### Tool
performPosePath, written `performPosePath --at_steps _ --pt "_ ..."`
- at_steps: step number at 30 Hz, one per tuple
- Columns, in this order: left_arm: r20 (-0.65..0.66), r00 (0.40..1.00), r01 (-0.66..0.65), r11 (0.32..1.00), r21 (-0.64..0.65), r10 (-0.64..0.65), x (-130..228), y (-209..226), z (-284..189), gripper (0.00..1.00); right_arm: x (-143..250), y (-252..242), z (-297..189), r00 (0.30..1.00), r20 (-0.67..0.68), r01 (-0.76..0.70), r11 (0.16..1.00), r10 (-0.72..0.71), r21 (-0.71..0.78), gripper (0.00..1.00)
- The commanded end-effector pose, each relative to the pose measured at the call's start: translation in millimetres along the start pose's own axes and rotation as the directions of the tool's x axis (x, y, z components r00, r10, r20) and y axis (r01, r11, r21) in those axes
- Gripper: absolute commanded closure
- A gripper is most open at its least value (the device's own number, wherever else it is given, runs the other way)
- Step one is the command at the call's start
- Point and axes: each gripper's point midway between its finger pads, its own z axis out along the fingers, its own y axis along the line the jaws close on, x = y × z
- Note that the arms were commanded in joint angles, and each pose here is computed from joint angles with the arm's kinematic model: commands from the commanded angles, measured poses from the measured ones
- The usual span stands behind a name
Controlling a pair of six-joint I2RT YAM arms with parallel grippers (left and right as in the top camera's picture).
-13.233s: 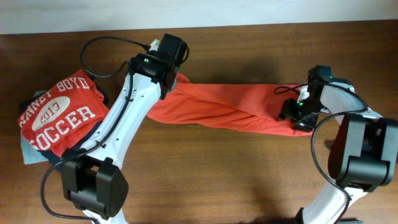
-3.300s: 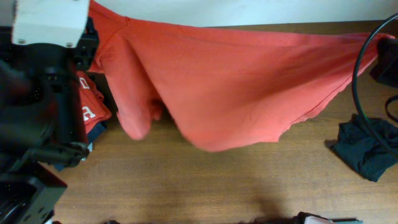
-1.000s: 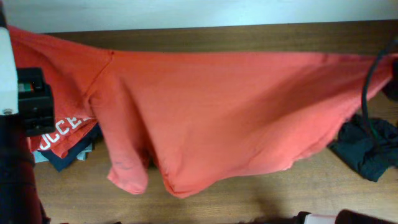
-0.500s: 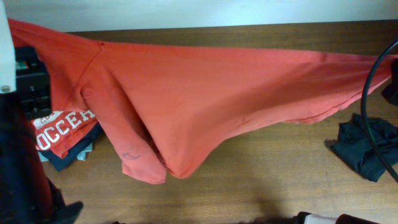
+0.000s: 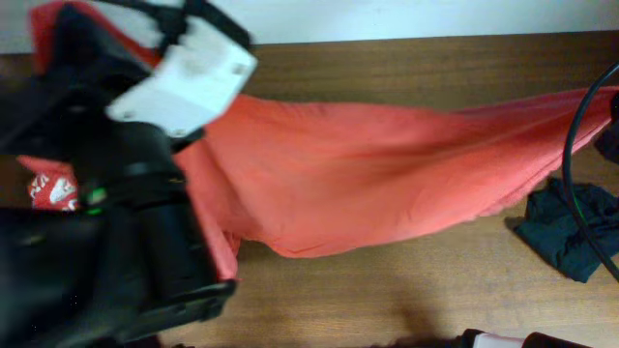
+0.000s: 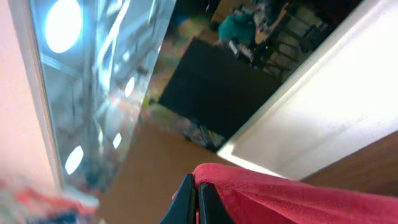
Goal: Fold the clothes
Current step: 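Lower the shirt onto the table center with both grippers and release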
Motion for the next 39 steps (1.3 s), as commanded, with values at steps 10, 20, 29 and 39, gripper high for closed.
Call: performPosePath --at_steps 10,20,29,39 --pt "0.327 0.944 0.051 0.999 0.004 -0.049 -60.8 -5.1 -7.8 1.0 -5.3 -3.5 -3.0 1.0 0.028 -0.006 1.0 0.005 0.019 0.96" --pt "0.469 0.698 0.534 0.83 0.162 -0.541 -86.1 30.1 -21.1 1.0 -5.9 -2.8 -5.9 0.999 0.037 -0.004 1.0 0.003 0.017 0.96" --pt "0.332 0.696 0.496 0.761 0.418 -0.636 -94.0 -46.4 -24.9 1.0 -5.9 -2.2 -9.2 0.999 0.044 -0.003 1.0 0.002 0.015 0.96" --pt "0.18 0.783 0.395 0.7 0.595 -0.595 -70.7 -116.0 -27.1 1.0 -5.8 -2.2 -9.2 0.999 0.044 -0.003 1.0 0.002 0.016 0.96"
